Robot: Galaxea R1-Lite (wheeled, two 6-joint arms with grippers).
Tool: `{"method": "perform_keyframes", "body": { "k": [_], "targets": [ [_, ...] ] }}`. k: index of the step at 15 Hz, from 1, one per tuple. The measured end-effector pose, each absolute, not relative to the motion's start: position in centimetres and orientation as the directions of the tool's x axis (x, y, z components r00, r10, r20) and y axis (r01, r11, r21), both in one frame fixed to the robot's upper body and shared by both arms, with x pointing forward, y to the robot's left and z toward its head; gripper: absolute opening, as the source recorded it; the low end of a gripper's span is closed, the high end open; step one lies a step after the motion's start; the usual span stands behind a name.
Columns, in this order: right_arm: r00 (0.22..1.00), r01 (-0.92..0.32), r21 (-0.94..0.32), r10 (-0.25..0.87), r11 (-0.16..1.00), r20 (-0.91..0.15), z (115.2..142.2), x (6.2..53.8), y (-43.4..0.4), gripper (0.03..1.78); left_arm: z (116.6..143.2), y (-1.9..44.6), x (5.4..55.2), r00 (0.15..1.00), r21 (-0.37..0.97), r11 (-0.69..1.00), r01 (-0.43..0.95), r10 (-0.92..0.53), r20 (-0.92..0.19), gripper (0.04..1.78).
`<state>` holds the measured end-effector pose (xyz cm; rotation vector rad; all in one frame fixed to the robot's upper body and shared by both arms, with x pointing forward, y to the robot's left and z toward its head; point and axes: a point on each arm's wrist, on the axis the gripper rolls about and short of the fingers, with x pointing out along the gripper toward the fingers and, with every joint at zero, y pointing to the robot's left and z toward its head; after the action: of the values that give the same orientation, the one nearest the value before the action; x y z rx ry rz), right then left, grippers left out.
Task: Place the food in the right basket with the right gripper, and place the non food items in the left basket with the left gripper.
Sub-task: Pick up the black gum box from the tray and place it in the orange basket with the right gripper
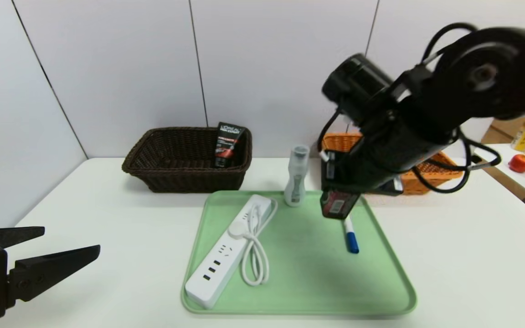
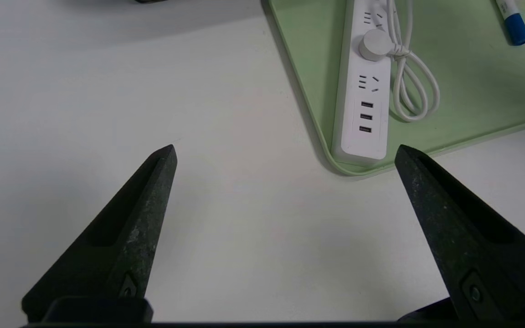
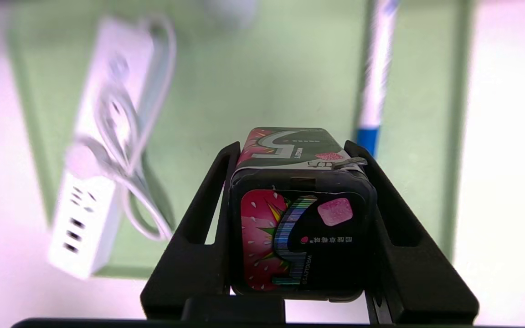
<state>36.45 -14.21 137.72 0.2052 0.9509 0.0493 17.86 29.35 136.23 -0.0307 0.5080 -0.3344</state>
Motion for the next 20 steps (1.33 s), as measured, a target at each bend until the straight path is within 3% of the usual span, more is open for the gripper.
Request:
{"method": "perform_keyframes", "body": {
  "k": [5, 8, 13, 20],
  "targets": [
    [0.790, 0.112, 0.212, 0.043, 0.971, -0.612, 142.9, 39.4, -23.1, 0.75, 136.0, 29.4, 17.8, 0.818, -0.112, 0.945, 0.309, -0.324, -0.476, 1.69],
    [0.879, 0.077, 0.276, 0.065, 0.958, -0.472, 144.0, 41.8, -24.7, 0.75, 135.9, 29.3, 17.9, 0.817, -0.110, 0.945, 0.308, -0.322, -0.478, 1.69],
    [0.893, 0.087, 0.292, 0.056, 0.952, -0.447, 140.7, 46.7, -24.5, 0.75, 135.9, 29.4, 17.8, 0.820, -0.107, 0.947, 0.302, -0.316, -0.478, 1.69],
    [0.862, 0.117, 0.264, 0.034, 0.957, -0.506, 134.8, 51.4, -23.4, 0.75, 135.9, 29.4, 17.8, 0.820, -0.105, 0.947, 0.303, -0.315, -0.478, 1.69]
  ]
}}
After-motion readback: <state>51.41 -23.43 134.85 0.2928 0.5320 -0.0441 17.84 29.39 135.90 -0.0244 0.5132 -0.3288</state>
